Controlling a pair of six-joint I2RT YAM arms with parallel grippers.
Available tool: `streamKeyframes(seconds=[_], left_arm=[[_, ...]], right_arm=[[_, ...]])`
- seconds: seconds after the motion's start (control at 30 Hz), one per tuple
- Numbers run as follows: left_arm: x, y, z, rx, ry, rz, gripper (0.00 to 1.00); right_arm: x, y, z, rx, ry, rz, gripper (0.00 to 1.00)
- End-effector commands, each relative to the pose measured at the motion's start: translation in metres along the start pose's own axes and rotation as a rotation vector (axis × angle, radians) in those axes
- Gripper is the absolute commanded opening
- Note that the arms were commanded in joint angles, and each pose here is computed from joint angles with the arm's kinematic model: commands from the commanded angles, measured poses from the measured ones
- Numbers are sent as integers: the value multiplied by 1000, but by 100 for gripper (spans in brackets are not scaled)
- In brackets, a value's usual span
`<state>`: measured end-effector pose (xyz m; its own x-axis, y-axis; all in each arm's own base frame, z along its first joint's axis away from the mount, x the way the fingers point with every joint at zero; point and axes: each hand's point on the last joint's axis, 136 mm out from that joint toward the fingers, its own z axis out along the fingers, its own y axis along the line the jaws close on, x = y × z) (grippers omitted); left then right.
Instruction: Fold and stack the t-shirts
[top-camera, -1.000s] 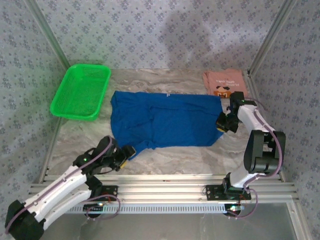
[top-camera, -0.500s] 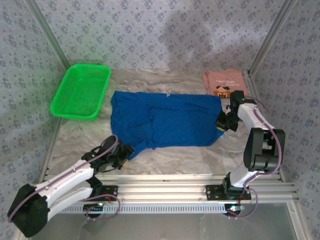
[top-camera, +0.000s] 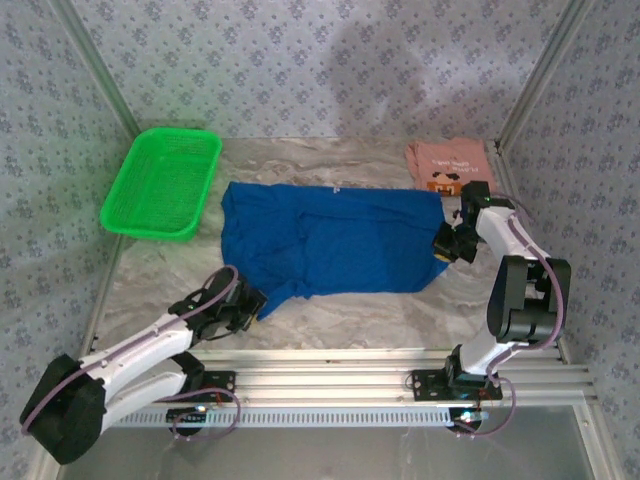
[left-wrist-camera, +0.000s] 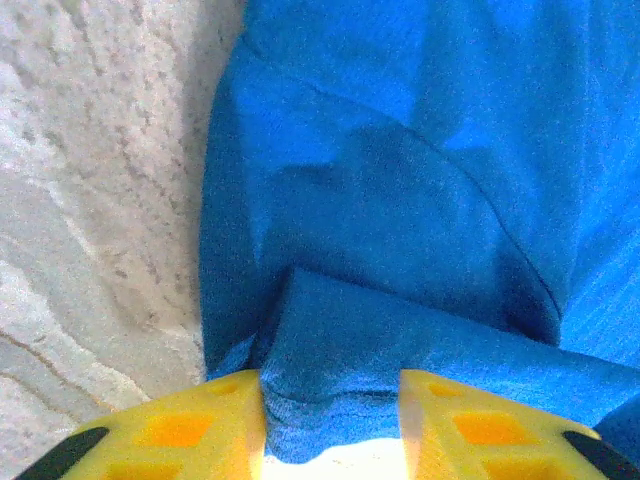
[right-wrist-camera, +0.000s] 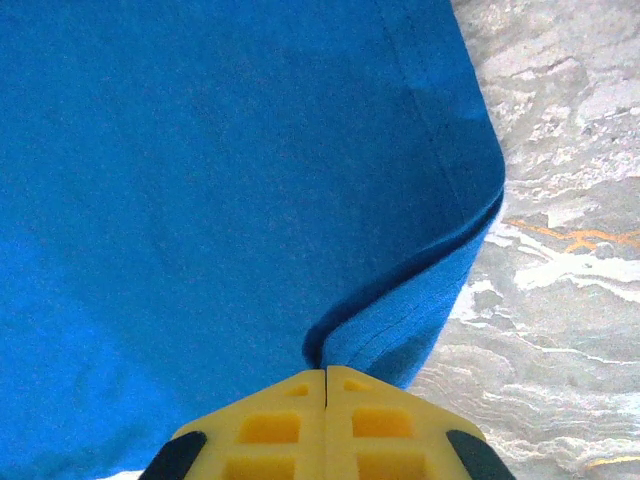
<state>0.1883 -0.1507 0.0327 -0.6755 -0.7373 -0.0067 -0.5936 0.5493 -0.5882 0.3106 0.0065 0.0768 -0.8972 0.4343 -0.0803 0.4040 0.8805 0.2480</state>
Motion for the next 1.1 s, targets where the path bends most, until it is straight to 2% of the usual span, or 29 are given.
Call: streamKeyframes(seconds=[0.0,0.1,0.3,0.43,0.67,1.07], left_arm=[[-3,-7,1,13,-2,-81,32],[-1,-9,3,9,11,-72,25],[-1,-8,3,-5,17,-54,0],[-8,-17,-13,6,-17,-5,0],[-17,-36,-61,23,-63,78,0],[-24,-18,-130,-34,-135,164,0]], right_arm=[[-1,1,1,-11,15,-10,0],[-1,1,2,-10,15,-7,0],[-2,1,0,-9,8,-6,0],[-2,2,-3,-14,1,-8,0],[4,3,-24,-47,-18,10,0],[58,-23,-63,-11,-6,79,0]])
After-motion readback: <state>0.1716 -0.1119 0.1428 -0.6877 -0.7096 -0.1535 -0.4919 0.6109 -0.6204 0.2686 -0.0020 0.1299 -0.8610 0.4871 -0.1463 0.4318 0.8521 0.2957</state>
